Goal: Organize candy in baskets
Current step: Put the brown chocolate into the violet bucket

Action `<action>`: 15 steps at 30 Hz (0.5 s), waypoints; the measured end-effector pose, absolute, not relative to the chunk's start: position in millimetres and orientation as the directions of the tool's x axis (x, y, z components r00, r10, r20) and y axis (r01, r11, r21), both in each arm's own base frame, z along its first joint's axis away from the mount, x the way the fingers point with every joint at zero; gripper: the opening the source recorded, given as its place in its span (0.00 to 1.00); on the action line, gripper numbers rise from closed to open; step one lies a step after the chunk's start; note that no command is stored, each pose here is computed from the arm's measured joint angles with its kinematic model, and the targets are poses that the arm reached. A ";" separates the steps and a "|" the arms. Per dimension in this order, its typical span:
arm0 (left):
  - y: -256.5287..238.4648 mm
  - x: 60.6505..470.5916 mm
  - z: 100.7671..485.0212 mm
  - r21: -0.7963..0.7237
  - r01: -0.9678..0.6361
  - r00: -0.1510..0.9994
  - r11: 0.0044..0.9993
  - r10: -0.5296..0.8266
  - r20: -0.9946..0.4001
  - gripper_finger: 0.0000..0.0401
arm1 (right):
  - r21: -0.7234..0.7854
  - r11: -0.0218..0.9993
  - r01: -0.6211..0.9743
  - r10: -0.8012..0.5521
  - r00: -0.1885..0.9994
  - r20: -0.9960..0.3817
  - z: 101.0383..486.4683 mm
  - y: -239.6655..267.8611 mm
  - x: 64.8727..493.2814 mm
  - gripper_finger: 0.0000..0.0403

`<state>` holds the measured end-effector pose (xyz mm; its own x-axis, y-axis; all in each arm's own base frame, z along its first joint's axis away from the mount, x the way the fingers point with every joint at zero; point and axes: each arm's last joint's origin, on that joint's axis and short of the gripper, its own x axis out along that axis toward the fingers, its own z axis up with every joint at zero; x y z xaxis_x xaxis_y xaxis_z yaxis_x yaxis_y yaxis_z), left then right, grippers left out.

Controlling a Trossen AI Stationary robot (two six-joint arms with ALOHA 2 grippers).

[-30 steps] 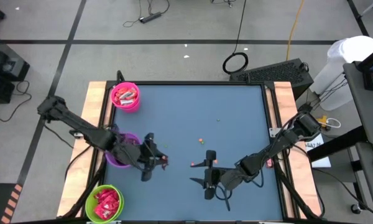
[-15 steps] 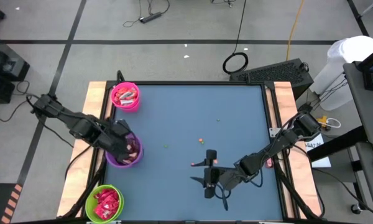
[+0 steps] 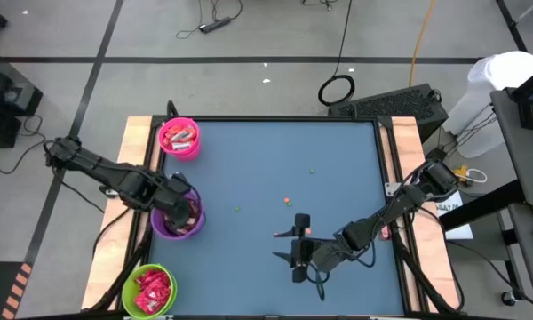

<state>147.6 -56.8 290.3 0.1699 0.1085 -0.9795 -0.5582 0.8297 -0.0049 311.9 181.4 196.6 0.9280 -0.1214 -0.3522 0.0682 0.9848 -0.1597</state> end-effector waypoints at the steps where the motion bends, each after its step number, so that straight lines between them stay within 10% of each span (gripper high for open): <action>1: -56.2 148.6 290.3 -0.010 -0.547 0.173 0.837 0.102 -0.980 0.48 | -0.160 0.985 0.068 -0.121 0.928 -0.352 196.6 181.4 311.9 0.53; 15: -88.4 204.8 273.6 0.039 -0.198 0.825 0.980 0.188 -0.533 0.63 | 0.011 0.969 0.248 -0.197 0.794 -0.576 227.1 151.9 265.1 0.53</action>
